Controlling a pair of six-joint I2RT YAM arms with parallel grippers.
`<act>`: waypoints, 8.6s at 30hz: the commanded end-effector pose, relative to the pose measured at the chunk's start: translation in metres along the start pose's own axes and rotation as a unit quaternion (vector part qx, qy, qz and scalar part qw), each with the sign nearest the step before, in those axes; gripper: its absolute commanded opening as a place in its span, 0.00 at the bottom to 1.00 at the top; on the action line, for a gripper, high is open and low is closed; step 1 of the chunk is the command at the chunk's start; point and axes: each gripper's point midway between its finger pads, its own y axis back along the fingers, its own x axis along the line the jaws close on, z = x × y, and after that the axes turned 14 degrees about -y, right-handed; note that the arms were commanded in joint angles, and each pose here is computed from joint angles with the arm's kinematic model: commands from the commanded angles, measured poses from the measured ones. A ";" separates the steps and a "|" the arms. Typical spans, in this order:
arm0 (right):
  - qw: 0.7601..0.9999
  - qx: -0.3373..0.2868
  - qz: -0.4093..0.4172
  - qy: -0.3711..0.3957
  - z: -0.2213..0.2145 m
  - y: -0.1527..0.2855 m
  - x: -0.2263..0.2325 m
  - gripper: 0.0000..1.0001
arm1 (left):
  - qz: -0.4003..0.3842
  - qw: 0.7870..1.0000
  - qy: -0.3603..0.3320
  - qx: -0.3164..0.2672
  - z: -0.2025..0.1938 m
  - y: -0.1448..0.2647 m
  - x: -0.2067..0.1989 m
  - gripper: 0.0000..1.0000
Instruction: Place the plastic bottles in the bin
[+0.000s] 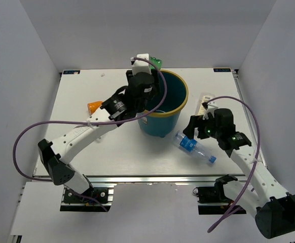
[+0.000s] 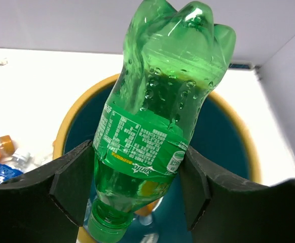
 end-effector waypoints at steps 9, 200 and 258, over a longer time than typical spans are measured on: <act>0.992 0.053 -0.092 0.068 -0.021 -0.018 -0.018 0.89 | -0.054 0.998 -0.013 0.008 0.004 -0.001 -0.013 0.98; 0.946 -0.064 -0.289 -0.135 0.126 -0.113 -0.152 0.89 | 0.318 0.899 0.232 0.193 -0.210 0.038 0.313 0.98; 0.926 -0.370 -0.029 0.066 0.262 0.077 0.128 0.89 | -0.158 0.966 0.084 0.186 -0.193 -0.071 0.139 0.98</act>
